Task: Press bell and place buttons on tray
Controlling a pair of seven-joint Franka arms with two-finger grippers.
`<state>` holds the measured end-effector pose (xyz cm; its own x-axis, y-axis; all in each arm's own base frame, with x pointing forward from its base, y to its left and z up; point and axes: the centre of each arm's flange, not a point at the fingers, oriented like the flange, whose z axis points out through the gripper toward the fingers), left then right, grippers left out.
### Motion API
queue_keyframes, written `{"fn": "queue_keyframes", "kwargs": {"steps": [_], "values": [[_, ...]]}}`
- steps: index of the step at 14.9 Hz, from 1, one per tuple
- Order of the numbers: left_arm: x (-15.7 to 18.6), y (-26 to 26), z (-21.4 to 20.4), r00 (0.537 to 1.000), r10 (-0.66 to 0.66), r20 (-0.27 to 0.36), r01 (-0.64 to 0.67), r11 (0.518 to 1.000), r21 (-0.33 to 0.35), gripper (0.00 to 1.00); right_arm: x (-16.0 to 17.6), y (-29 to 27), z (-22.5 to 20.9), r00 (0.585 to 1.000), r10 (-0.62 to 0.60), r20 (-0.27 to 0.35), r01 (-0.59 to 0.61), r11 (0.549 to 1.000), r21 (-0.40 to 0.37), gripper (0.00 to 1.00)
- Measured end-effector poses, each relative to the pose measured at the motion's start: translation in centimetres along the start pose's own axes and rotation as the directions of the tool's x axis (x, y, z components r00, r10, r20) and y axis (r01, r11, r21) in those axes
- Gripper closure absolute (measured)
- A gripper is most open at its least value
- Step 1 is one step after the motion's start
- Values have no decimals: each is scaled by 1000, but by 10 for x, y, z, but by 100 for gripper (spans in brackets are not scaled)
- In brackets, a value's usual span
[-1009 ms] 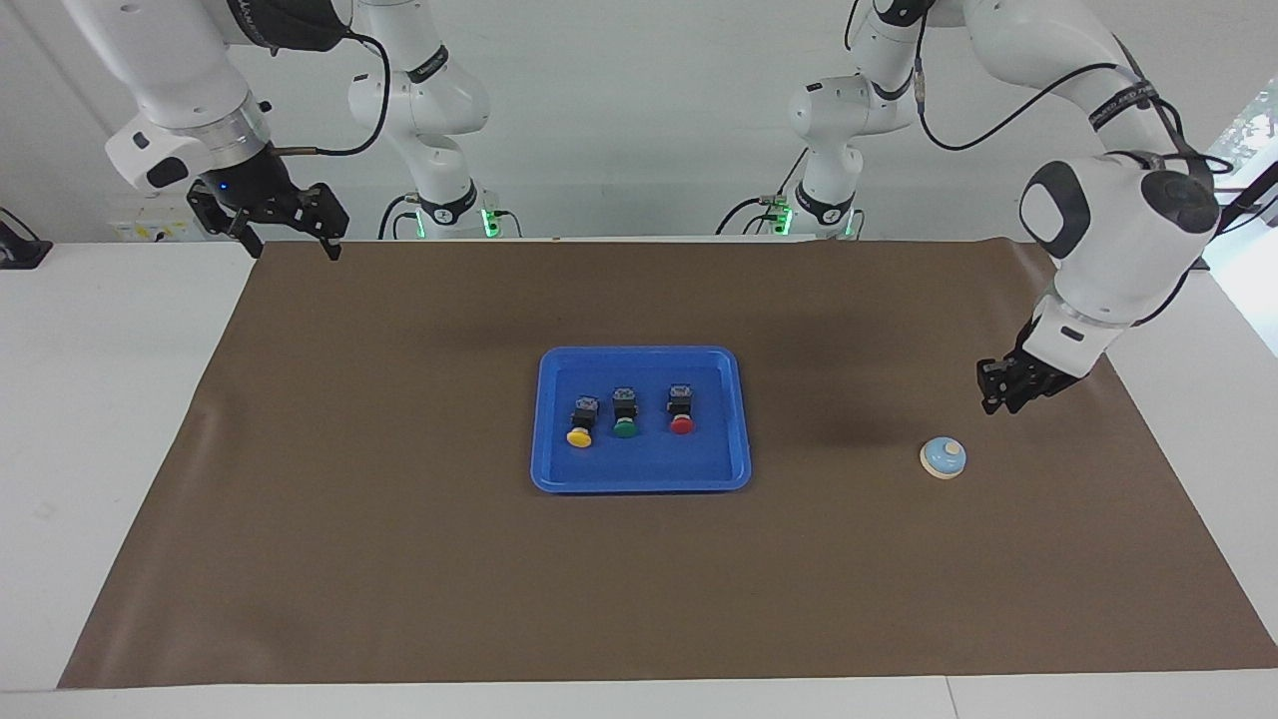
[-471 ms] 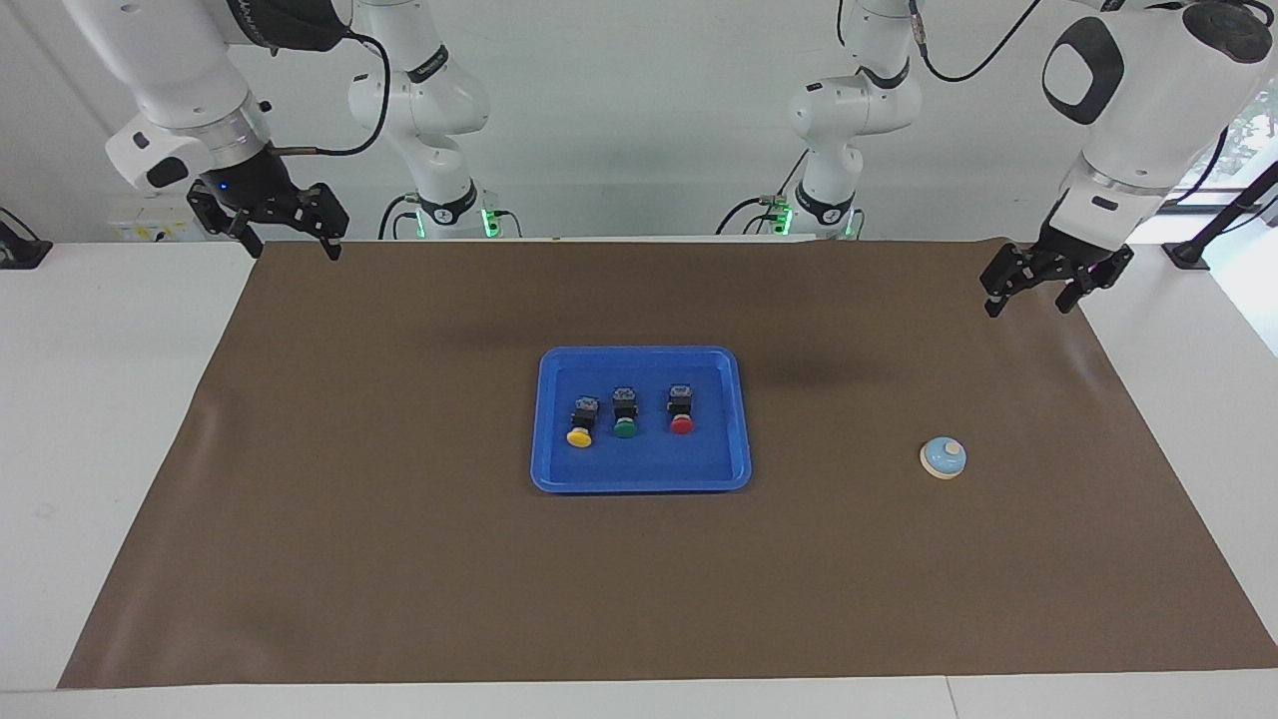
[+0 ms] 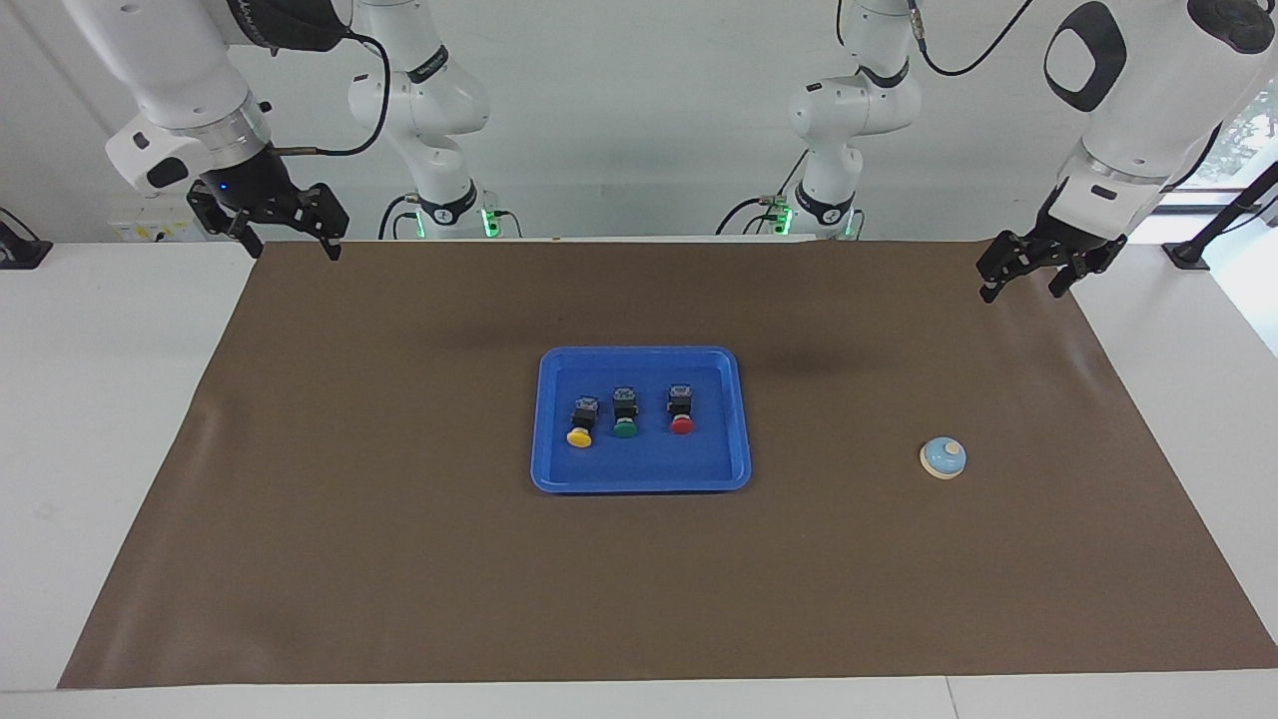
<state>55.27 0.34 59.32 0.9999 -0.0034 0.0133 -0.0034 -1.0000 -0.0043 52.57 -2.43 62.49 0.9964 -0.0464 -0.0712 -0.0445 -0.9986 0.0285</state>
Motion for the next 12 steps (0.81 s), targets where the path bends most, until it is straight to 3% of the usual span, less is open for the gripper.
{"fn": "queue_keyframes", "kwargs": {"steps": [12], "values": [[-9, 4, 6, 997, 6, 79, -6, 1000, -1, 0, 0, 0, 0, 1000, 0, 0, 0, 1000, 0, 0]]}}
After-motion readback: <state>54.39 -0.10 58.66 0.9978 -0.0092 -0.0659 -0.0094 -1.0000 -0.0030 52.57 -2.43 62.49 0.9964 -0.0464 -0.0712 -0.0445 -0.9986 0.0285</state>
